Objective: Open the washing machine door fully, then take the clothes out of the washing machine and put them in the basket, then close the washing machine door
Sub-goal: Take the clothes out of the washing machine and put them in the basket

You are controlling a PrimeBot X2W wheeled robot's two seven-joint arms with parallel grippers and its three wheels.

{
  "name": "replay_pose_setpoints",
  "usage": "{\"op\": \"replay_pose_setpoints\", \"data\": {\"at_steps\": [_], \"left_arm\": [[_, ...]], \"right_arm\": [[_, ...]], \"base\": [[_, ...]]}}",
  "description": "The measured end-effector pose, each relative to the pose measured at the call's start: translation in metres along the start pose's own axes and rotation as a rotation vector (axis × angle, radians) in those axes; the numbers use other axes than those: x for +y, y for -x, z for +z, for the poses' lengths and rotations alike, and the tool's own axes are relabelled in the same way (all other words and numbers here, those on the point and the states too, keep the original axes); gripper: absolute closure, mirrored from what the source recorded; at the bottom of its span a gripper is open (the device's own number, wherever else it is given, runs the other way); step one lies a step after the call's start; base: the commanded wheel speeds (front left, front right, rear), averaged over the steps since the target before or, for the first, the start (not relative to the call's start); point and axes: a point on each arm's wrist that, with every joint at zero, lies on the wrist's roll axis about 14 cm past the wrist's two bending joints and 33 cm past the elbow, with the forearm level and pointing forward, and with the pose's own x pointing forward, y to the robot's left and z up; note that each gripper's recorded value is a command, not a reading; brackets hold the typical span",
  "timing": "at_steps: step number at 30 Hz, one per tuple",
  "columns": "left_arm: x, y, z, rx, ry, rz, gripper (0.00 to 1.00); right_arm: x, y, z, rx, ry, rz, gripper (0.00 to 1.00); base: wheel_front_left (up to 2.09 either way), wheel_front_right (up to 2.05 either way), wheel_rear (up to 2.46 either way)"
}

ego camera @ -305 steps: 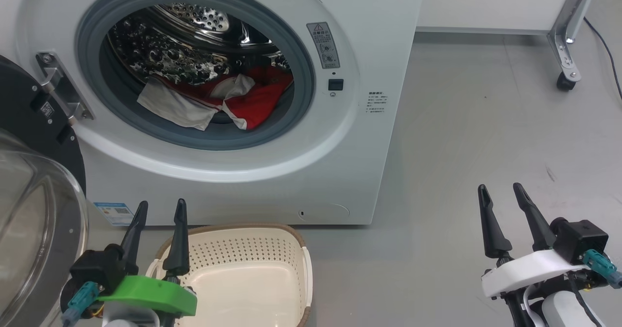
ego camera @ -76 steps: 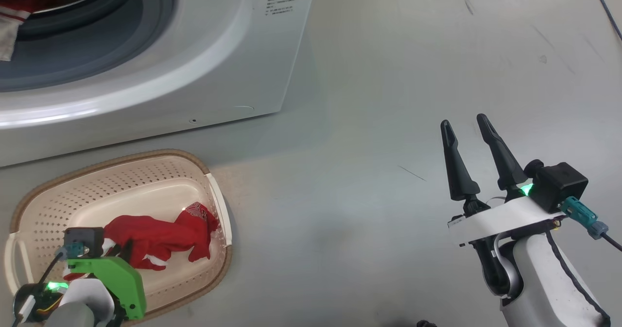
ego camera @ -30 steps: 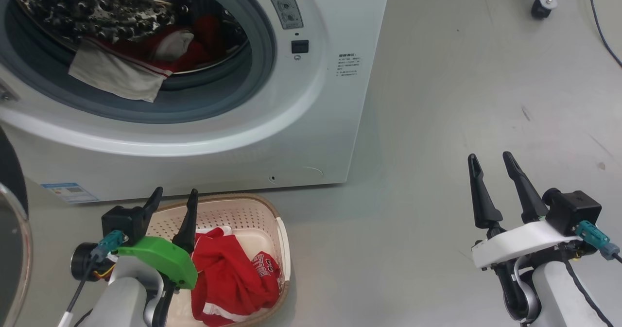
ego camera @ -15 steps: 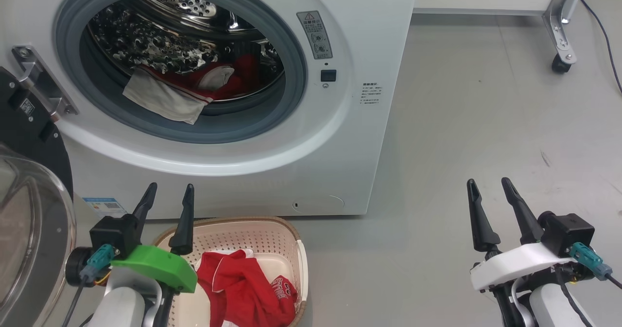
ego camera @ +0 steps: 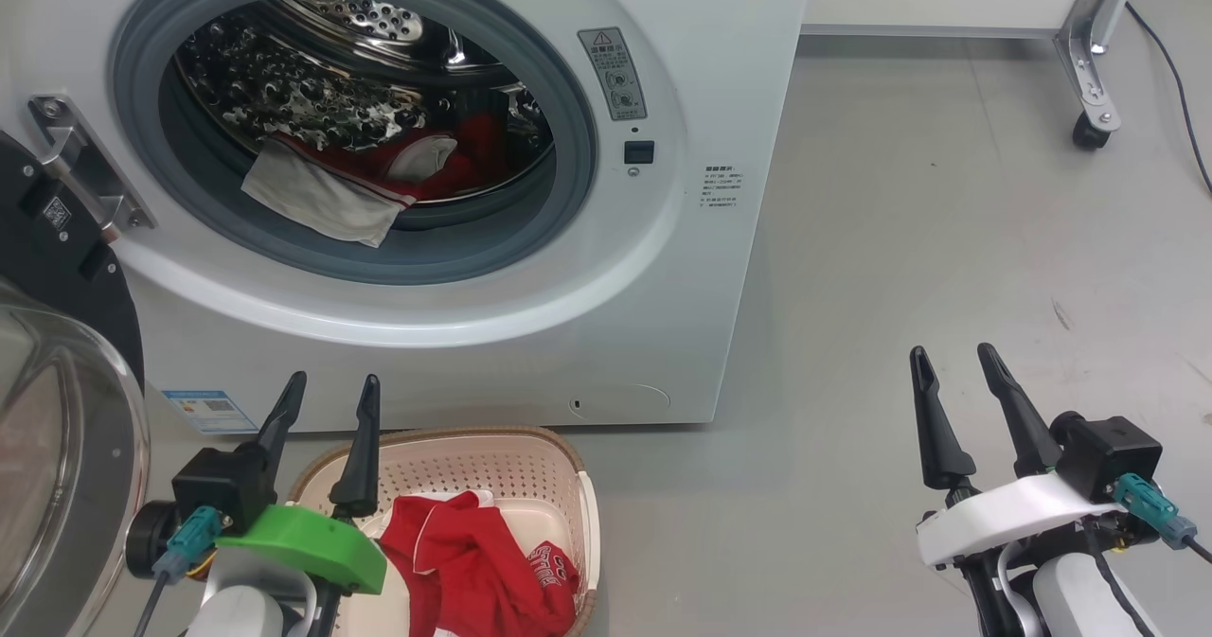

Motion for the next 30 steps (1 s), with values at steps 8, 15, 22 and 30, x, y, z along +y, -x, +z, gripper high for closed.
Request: {"op": "replay_pose_setpoints", "data": {"at_steps": [8,15,22,30], "left_arm": [[-0.0004,0.0017,0.0039,-0.016,-0.009,0.004,0.0],[-0.0022,0.0035,0.0029,-0.016,-0.01,0.0,0.0],[-0.0041,0.0036,0.003,-0.019,-0.007,-0.004,0.0],[-0.0054,0.0055,0.0015,-0.017,-0.005,-0.005,0.0]], "right_arm": [[-0.0002,0.0,0.0013,-0.004,0.0,0.0,0.0],[-0.0021,0.001,0.0008,-0.002,0.003,-0.004,0.0],[-0.0032,0.0013,0.0015,-0.003,0.005,-0.006,0.0],[-0.0041,0.0025,0.0011,-0.002,0.005,-0.009,0.0]], "base": [[0.0,0.0,0.0],[0.0,0.0,0.0],[0.0,0.0,0.0],[0.0,0.0,0.0]]}}
